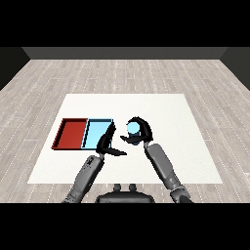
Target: Pick the blue can and put it in the blue box
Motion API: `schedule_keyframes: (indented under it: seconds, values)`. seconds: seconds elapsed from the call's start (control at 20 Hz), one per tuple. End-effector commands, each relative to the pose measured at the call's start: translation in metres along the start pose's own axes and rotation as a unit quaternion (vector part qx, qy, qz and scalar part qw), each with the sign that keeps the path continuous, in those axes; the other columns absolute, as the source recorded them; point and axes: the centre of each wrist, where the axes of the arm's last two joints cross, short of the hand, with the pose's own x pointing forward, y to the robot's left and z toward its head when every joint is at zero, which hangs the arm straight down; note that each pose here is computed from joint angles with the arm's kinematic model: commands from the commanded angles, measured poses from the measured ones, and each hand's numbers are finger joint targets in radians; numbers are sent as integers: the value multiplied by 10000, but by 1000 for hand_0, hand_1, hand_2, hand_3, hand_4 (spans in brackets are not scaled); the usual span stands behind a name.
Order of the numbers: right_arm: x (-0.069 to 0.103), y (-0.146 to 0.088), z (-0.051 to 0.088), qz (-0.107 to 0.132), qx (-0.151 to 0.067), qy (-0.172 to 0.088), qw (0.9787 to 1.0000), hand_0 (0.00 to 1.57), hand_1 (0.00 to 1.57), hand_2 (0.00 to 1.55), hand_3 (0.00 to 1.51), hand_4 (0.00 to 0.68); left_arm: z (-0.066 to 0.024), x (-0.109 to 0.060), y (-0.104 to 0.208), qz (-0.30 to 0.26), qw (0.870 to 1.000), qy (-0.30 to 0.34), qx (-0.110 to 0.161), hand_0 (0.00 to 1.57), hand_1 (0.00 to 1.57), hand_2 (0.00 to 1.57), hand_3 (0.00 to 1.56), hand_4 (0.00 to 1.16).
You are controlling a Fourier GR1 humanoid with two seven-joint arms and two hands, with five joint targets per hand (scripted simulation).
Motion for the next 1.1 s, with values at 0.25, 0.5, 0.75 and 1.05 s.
schedule_keyframes:
  seconds: [0.25, 0.5, 0.75, 1.05]
  values:
    - [-65, 225, 8, -6, 149, -15, 9999, 1432, 1432, 1464, 1425, 608, -54, -204, -85, 81, 9998, 149, -64, 0, 0, 0, 0, 0]
    - [48, 272, -14, -30, 206, -46, 9998, 1442, 1442, 1461, 1418, 613, -244, -228, -242, 7, 9997, 221, -53, 0, 0, 0, 0, 0]
    - [-1, 329, 122, -17, 378, -187, 9991, 1432, 1432, 1458, 1419, 624, -10, -250, -352, 58, 9998, 140, -87, 0, 0, 0, 0, 0]
    - [117, 272, -16, -73, 541, -207, 9983, 1479, 1479, 1473, 1421, 618, -141, -374, -319, 9, 9997, 194, -116, 0, 0, 0, 0, 0]
